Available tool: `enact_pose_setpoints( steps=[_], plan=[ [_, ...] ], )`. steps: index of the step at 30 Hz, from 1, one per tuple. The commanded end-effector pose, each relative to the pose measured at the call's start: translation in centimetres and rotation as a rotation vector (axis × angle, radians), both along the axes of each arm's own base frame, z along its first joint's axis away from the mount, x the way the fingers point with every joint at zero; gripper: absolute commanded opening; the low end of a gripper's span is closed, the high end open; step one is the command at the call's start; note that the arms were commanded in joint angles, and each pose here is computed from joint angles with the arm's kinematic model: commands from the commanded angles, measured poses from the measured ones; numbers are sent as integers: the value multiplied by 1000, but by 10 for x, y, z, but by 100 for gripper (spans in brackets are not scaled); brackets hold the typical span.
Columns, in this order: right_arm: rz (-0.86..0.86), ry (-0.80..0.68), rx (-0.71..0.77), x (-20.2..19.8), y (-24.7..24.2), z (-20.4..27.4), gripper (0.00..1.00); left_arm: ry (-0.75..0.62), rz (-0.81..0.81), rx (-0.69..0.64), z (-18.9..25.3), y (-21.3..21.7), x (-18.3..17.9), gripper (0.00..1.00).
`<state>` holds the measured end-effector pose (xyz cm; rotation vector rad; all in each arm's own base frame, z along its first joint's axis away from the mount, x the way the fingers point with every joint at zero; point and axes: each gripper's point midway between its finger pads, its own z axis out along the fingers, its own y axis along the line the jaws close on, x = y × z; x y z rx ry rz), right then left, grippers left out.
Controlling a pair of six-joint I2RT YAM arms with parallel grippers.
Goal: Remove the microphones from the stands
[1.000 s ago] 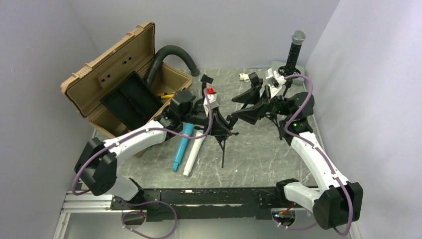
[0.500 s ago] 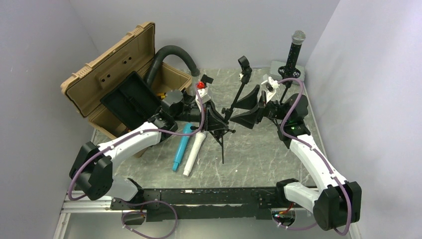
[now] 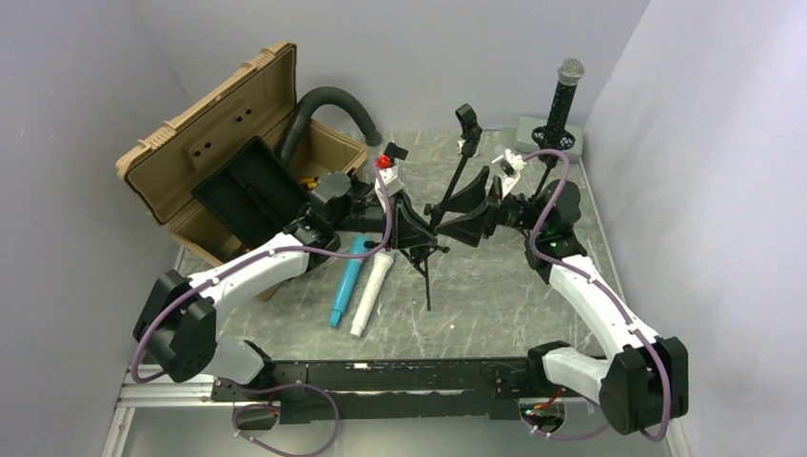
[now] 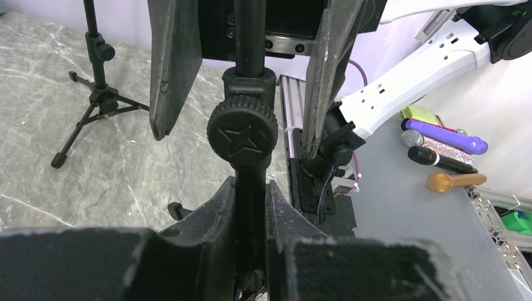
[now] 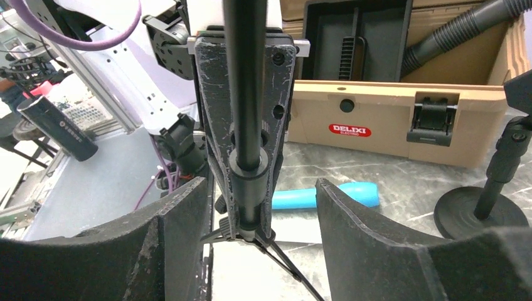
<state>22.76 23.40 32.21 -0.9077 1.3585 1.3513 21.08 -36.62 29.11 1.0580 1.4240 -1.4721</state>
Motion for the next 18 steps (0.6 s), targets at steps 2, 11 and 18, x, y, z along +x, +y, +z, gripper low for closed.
enact_pose_setpoints(
  steps=[2,11,18],
  plan=[
    [-5,-46,15,3,4,2,64,-82,-9,-78,32,-5,0,0],
    [-2,-39,6,7,9,-4,43,-75,-33,-77,31,-9,-3,0],
    [-11,-47,-9,5,8,-10,27,-80,-36,-82,30,-9,-4,0]
  ],
)
